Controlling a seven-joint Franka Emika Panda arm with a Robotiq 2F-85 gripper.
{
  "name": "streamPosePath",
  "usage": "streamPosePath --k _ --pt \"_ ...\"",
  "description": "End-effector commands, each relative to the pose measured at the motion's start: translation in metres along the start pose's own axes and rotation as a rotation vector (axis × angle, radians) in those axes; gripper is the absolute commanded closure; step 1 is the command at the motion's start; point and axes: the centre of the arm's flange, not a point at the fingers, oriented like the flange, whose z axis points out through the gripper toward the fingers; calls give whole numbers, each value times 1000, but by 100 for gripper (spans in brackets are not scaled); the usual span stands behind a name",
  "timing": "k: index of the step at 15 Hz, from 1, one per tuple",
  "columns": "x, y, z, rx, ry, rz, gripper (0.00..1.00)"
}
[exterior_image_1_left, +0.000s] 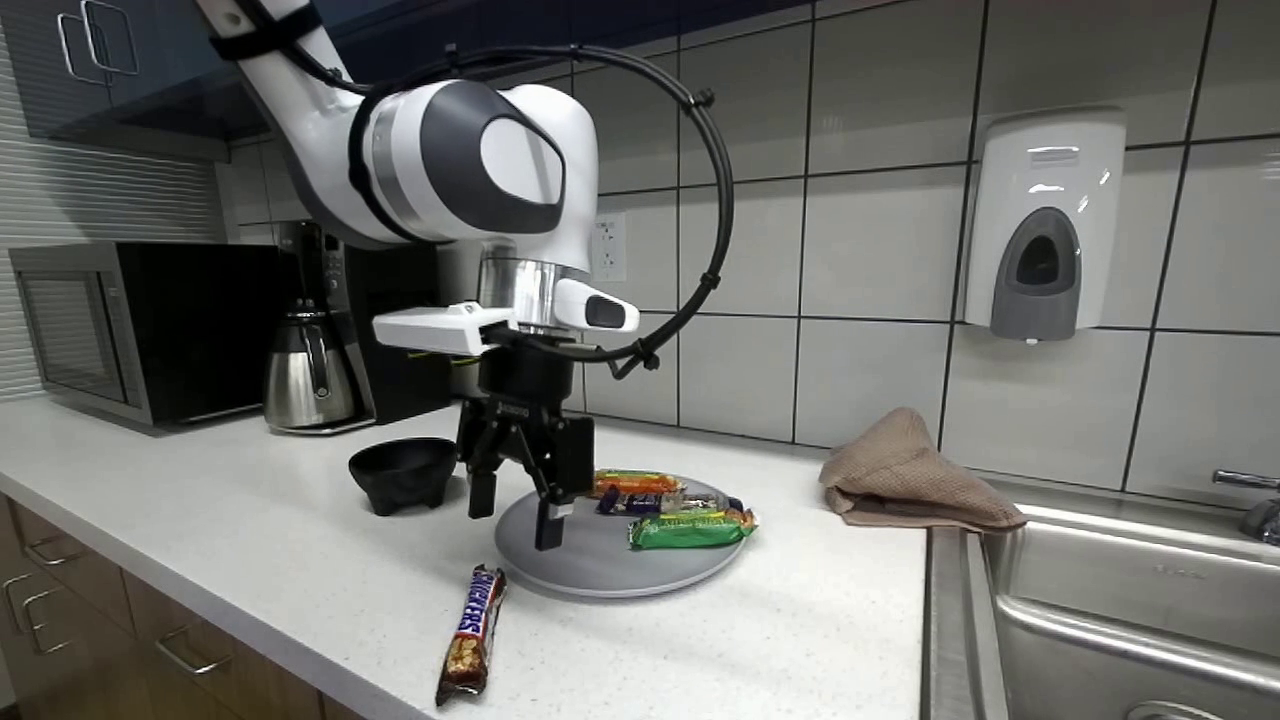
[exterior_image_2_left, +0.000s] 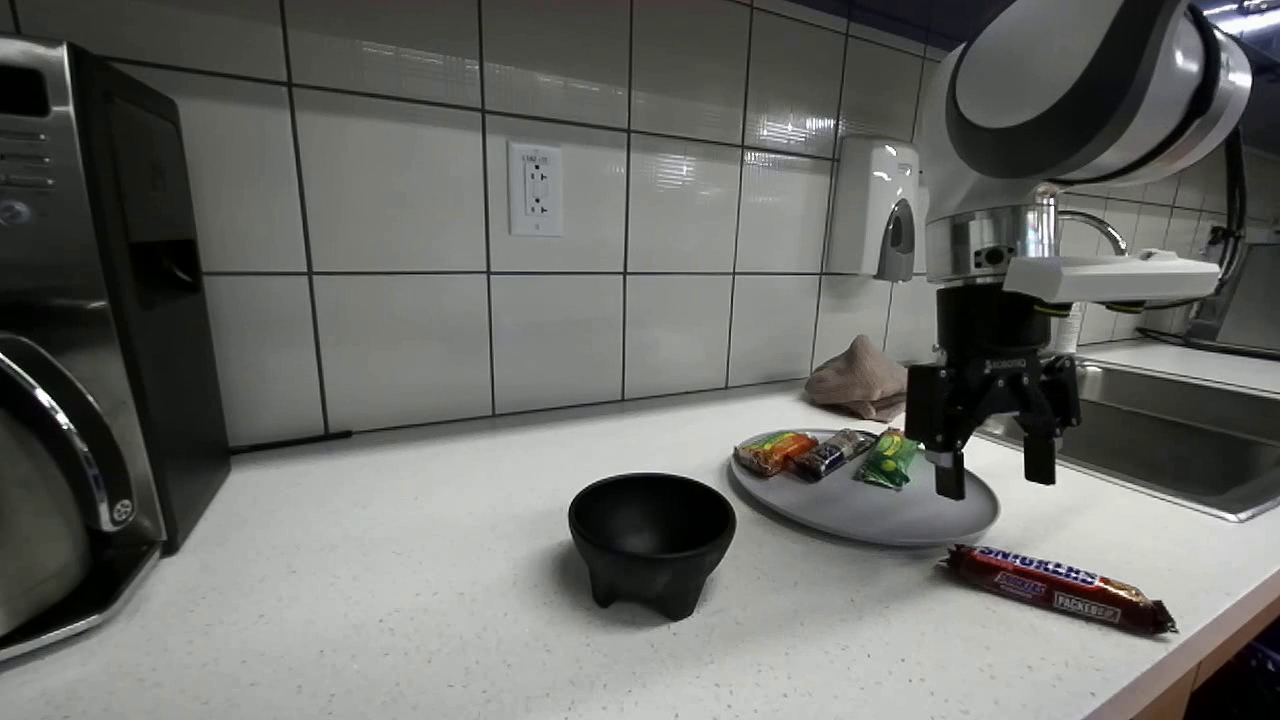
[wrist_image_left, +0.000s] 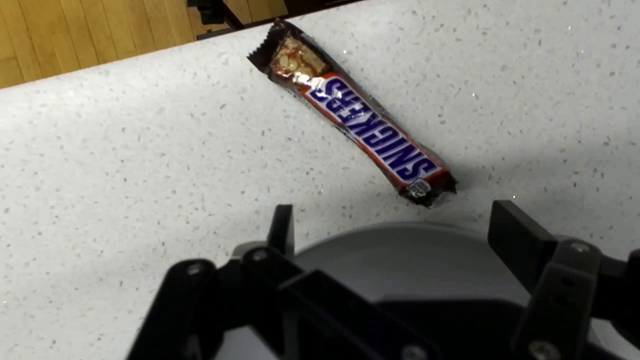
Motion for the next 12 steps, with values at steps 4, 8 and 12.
streamPosePath --k 4,8,12 --pt "-31 -1 3 -2 23 -137 0" --pt "-31 3 10 -4 36 -236 0" --pt "-29 2 14 -21 42 -341 0"
